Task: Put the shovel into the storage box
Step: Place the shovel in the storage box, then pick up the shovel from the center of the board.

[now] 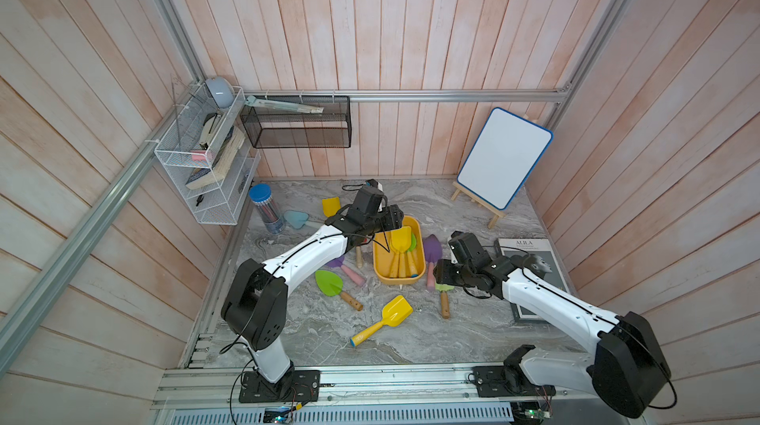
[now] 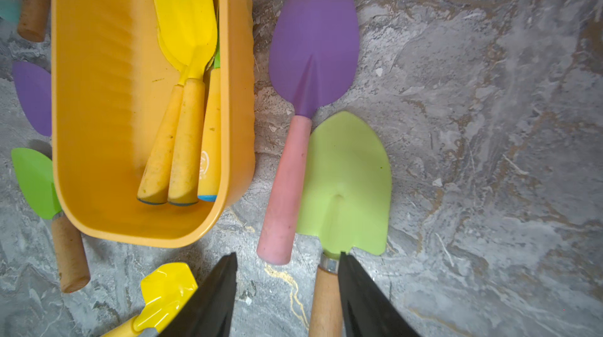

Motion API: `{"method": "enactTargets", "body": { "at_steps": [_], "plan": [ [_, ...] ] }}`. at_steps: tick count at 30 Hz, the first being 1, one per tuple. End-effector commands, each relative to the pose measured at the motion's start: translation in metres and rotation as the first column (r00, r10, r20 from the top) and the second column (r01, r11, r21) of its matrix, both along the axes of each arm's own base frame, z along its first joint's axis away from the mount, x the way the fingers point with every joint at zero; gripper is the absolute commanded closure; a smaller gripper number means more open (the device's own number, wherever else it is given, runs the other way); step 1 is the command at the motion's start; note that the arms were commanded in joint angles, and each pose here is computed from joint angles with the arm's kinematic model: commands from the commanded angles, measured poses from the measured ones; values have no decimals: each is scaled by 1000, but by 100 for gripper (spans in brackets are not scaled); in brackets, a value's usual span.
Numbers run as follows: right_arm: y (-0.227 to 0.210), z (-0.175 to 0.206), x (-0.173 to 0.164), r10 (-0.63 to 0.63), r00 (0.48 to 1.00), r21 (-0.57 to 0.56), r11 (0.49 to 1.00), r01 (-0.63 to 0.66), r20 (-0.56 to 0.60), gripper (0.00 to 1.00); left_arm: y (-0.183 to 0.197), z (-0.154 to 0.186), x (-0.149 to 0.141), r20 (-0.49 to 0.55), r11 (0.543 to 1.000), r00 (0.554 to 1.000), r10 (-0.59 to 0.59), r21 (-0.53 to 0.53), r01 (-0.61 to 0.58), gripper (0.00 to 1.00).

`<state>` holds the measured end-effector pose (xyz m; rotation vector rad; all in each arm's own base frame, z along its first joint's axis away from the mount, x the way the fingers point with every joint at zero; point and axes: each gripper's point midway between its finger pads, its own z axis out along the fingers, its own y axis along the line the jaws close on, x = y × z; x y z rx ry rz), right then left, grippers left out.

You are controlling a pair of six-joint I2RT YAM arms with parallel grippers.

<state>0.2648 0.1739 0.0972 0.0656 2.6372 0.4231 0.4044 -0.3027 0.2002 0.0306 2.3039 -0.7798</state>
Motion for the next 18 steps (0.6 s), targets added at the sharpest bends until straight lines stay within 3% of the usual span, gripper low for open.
{"method": "enactTargets", "body": {
  "at_steps": [1, 18],
  "plan": [
    [0, -14, 1, -27, 999, 6, 1000, 27, -31, 45, 0, 5, -12, 8, 999, 1000, -27, -21, 27, 27],
    [10, -53, 9, -54, 993, 3, 999, 54, -108, 45, 19, 16, -36, 36, 999, 999, -19, -36, 20, 28]
  ]
}}
